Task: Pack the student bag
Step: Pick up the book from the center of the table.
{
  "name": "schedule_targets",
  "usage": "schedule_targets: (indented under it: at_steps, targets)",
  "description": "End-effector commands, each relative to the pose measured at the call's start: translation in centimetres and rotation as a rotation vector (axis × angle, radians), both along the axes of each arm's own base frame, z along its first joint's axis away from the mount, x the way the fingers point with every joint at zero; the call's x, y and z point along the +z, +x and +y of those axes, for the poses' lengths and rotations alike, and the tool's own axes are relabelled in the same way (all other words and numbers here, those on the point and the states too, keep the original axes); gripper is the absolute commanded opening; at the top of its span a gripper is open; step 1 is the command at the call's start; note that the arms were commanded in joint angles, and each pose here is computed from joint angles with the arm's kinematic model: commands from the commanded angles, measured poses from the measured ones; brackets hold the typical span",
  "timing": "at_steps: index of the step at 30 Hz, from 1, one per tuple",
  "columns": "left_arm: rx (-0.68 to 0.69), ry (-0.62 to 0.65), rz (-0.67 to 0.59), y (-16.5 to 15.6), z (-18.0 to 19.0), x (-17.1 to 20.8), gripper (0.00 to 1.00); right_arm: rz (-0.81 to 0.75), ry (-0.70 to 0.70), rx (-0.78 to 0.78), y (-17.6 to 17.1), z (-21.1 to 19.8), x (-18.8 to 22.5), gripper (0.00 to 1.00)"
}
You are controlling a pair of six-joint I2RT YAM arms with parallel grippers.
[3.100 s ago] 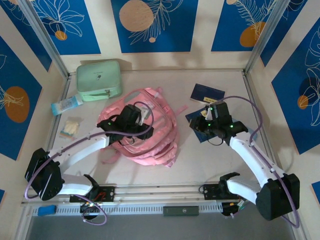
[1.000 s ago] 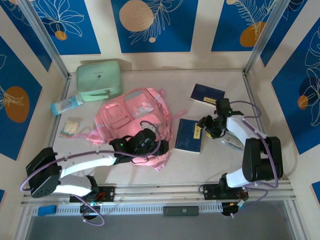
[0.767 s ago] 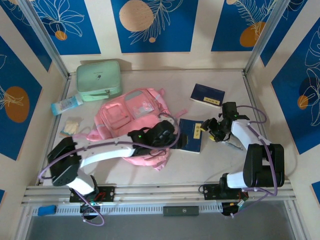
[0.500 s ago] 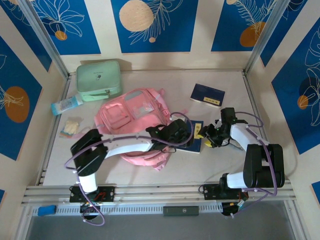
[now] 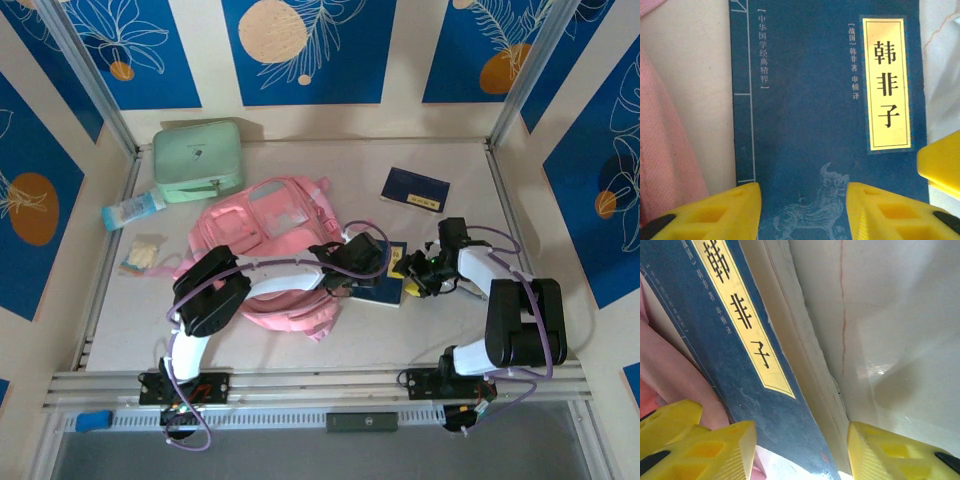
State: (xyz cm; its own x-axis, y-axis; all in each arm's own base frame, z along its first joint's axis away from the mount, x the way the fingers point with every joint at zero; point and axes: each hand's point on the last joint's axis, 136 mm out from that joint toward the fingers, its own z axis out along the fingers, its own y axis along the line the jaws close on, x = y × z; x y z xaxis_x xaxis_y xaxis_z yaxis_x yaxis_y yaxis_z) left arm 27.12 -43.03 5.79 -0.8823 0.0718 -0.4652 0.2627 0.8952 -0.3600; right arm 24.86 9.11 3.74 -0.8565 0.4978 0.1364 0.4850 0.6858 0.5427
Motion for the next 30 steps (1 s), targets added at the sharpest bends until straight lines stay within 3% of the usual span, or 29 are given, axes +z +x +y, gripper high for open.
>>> schedule_targets:
  at_steps: [1,8,18,26,30]
  targets:
    - [0.006,0.092,0.044,-0.6,1.9,-2.8,0.47,0.012,0.017,0.056,-0.2,1.0,-0.4,0.51]
    - [0.016,0.136,0.071,-1.2,3.0,-4.6,0.41,-0.040,0.065,0.081,0.6,2.2,1.3,0.51]
    - [0.011,0.158,0.088,-1.5,3.3,-5.9,0.35,-0.112,0.020,0.145,0.5,2.4,3.6,0.51]
    - [0.012,0.150,0.097,-1.7,3.3,-6.3,0.32,0.004,-0.150,0.072,-0.4,-0.2,1.3,0.52]
    - [0.013,0.141,0.099,-1.8,3.3,-6.4,0.31,0.024,-0.110,0.109,-0.1,1.0,0.0,0.53]
